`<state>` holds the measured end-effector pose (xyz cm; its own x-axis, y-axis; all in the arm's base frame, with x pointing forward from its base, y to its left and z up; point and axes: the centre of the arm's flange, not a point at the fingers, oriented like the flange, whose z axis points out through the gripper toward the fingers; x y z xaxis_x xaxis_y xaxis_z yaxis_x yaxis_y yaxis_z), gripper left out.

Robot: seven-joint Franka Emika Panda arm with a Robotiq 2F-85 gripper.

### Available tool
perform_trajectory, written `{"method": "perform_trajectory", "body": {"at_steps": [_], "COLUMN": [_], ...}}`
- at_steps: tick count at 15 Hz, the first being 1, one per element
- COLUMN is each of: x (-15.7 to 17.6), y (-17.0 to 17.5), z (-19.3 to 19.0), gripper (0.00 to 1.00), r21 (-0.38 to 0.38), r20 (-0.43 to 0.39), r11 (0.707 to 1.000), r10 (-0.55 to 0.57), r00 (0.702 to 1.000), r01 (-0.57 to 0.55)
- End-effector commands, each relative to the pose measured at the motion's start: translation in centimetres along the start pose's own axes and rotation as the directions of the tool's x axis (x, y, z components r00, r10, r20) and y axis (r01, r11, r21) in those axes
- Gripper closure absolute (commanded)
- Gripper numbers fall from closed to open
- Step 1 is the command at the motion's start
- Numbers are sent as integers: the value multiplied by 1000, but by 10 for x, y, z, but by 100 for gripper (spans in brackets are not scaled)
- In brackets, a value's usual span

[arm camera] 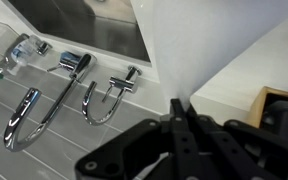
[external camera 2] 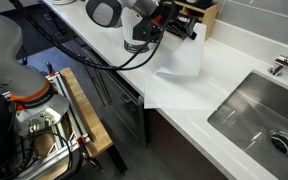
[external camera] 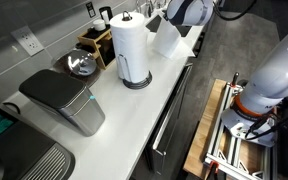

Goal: Pluck a paper towel from the roll

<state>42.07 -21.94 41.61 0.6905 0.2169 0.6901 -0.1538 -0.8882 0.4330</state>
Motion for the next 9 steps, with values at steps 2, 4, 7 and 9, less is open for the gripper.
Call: {"method": "perform_trajectory", "body": {"at_steps": [2, 4, 7, 9], "x": [-10, -20, -31, -32], "y": [-5, -11, -18, -17], "z": [31, 41, 53, 56], "gripper": [92, 93, 67, 63], "r21": [-15, -4, -6, -11], "r20": [89, 119, 153, 166], "r11": [999, 999, 999, 999], "r10": [42, 52, 52, 54], "r00": [995, 992, 987, 985], "r01": [-41, -52, -52, -53]}}
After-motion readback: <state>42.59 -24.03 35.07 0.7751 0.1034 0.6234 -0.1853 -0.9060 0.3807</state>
